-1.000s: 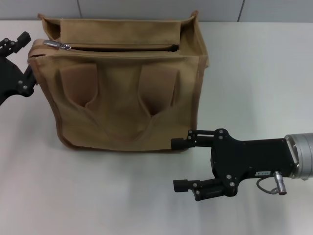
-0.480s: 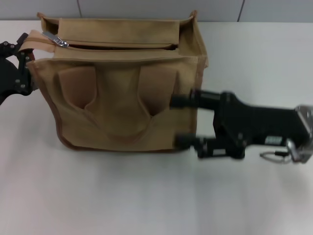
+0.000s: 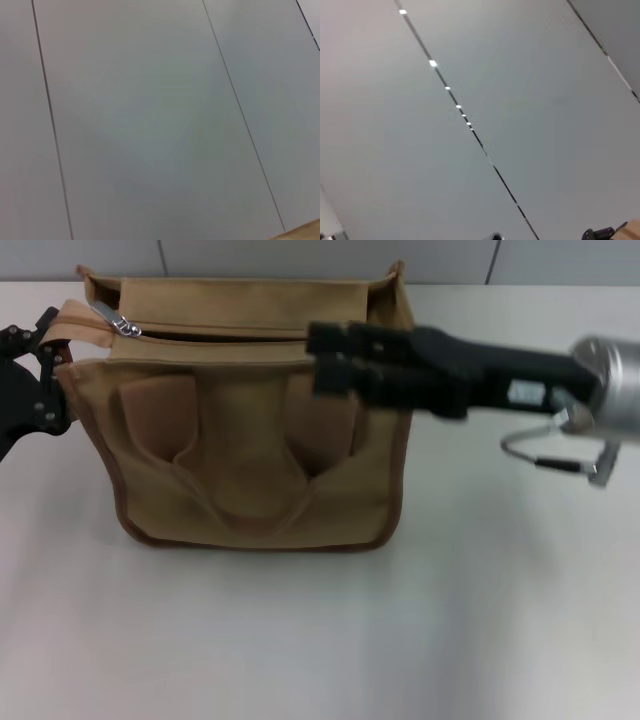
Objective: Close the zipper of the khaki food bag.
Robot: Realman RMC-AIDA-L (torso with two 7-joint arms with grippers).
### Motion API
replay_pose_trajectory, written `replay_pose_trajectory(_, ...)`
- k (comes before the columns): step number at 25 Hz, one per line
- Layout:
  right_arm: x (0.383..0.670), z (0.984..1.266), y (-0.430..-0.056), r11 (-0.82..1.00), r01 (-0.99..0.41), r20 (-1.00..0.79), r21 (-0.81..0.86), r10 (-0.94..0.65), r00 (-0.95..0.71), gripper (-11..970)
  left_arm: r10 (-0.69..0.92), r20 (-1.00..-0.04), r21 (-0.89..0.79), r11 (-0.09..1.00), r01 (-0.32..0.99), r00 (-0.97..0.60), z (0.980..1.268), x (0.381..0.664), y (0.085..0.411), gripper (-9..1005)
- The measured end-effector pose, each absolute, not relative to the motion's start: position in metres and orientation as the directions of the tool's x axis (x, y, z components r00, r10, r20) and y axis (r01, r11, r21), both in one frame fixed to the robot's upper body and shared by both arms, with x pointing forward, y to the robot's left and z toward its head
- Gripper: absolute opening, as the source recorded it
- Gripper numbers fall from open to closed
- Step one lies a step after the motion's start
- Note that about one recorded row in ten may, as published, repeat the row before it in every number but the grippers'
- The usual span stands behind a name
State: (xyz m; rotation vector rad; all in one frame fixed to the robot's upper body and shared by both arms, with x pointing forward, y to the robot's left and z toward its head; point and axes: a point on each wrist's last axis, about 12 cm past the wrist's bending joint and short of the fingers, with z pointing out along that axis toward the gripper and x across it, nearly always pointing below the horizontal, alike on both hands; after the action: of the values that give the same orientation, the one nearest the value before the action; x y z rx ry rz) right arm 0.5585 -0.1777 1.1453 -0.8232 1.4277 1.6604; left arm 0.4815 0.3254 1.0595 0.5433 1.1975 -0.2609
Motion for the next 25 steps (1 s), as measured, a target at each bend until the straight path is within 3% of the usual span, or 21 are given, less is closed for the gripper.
replay_pose_trajectory(6, 0.587, 1.176, -0.162, -0.029, -0.829, -0.825, 0.558, 0.086, -0.558, 797, 0.087, -0.938, 0.24, 0.862, 0.447, 0.335, 1.057, 0.483, 0.327, 30)
replay_pose_trajectory(13, 0.628, 1.208, -0.129, 0.123, -0.679, -0.678, 0.723, -0.058, -0.733, 797, 0.076, -0.939, 0.23, 0.863, 0.45, 0.336, 1.057, 0.483, 0.326, 34)
replay_pose_trajectory(25, 0.641, 1.225, -0.064, 0.29, -0.624, -0.581, 0.726, -0.228, -0.782, 796, 0.065, -0.938, 0.226, 0.858, 0.461, 0.34, 1.058, 0.484, 0.323, 42)
